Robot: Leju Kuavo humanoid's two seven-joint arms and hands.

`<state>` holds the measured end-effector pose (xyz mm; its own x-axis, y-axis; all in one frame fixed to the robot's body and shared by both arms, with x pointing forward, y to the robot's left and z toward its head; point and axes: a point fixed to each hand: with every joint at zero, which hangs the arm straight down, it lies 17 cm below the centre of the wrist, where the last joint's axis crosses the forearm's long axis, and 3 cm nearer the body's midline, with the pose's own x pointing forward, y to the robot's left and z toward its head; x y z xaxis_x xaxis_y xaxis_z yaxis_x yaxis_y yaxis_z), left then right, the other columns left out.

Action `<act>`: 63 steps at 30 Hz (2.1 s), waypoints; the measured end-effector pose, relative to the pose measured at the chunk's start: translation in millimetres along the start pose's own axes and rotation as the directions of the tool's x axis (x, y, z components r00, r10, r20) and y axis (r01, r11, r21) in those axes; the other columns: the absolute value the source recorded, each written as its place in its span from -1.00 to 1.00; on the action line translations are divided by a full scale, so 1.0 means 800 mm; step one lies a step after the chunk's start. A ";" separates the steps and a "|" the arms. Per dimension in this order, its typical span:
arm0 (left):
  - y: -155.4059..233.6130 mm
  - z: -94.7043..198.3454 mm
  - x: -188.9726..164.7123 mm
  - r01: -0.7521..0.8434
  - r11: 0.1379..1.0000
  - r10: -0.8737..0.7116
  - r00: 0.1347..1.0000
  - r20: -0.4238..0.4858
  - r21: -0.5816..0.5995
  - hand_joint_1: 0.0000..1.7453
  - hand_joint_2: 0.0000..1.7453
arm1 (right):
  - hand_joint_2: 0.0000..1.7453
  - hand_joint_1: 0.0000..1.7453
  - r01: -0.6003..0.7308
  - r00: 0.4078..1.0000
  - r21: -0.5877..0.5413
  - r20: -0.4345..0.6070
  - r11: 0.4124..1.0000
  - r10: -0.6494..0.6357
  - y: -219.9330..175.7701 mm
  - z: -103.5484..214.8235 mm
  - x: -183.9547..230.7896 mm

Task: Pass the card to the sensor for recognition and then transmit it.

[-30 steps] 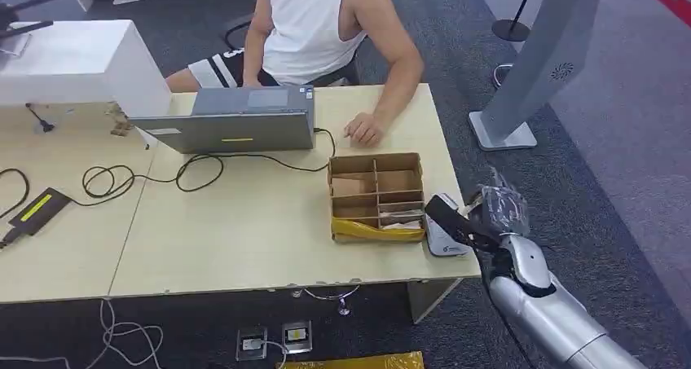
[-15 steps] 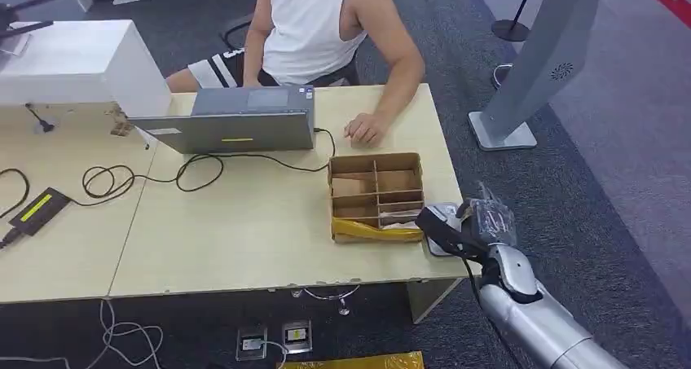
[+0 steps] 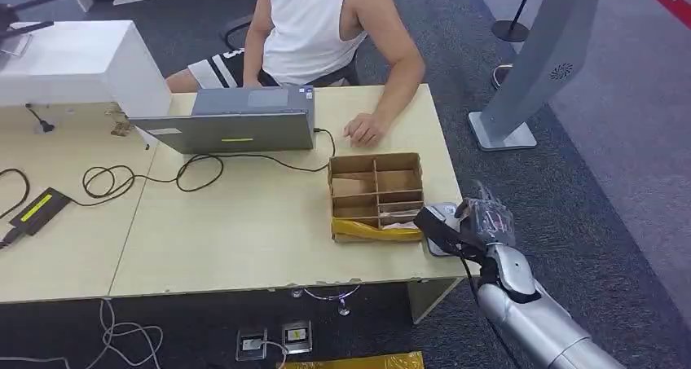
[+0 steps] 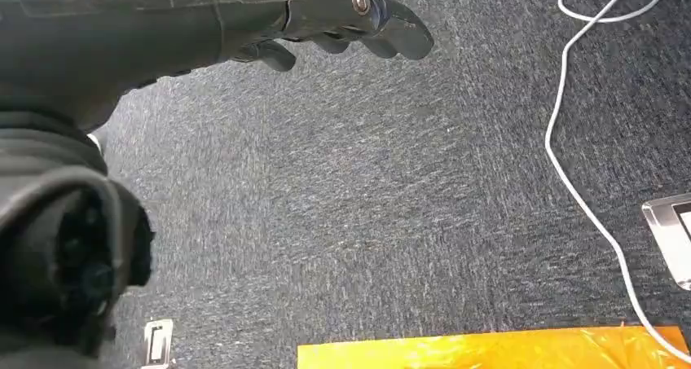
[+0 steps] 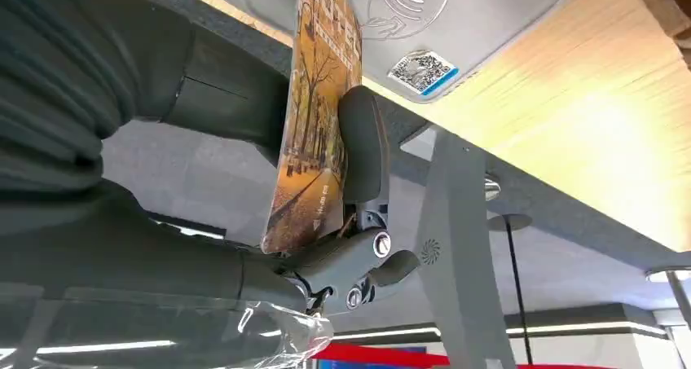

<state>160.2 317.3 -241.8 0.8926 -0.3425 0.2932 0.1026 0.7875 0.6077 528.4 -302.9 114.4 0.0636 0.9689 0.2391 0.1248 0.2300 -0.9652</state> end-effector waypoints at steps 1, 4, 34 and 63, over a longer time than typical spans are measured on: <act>0.000 0.000 0.000 0.000 1.000 0.000 1.000 0.000 0.000 -1.00 -1.00 | 1.00 1.00 0.000 1.000 0.000 0.000 1.000 0.000 0.000 0.000 0.000; 0.000 0.000 0.000 0.000 1.000 0.000 1.000 -0.001 -0.002 -1.00 -1.00 | 1.00 1.00 0.003 1.000 0.012 -0.001 1.000 -0.003 0.004 0.001 0.001; -0.001 -0.001 0.012 0.035 0.999 -0.034 0.999 0.028 -0.007 -1.00 -1.00 | 1.00 1.00 -0.075 0.997 -0.233 -0.013 0.970 0.074 -0.137 -0.048 0.006; -0.004 -0.003 0.045 0.077 0.997 -0.075 0.994 0.079 -0.021 -1.00 -1.00 | 1.00 1.00 -0.174 0.944 -0.402 0.192 0.899 0.269 -0.312 -0.095 0.182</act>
<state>192.9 303.6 -234.7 0.8448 -0.4404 0.3039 0.1806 0.7693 0.6128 581.5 -226.4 398.4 -0.0971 0.9938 -0.0541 0.4989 0.0016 -0.8666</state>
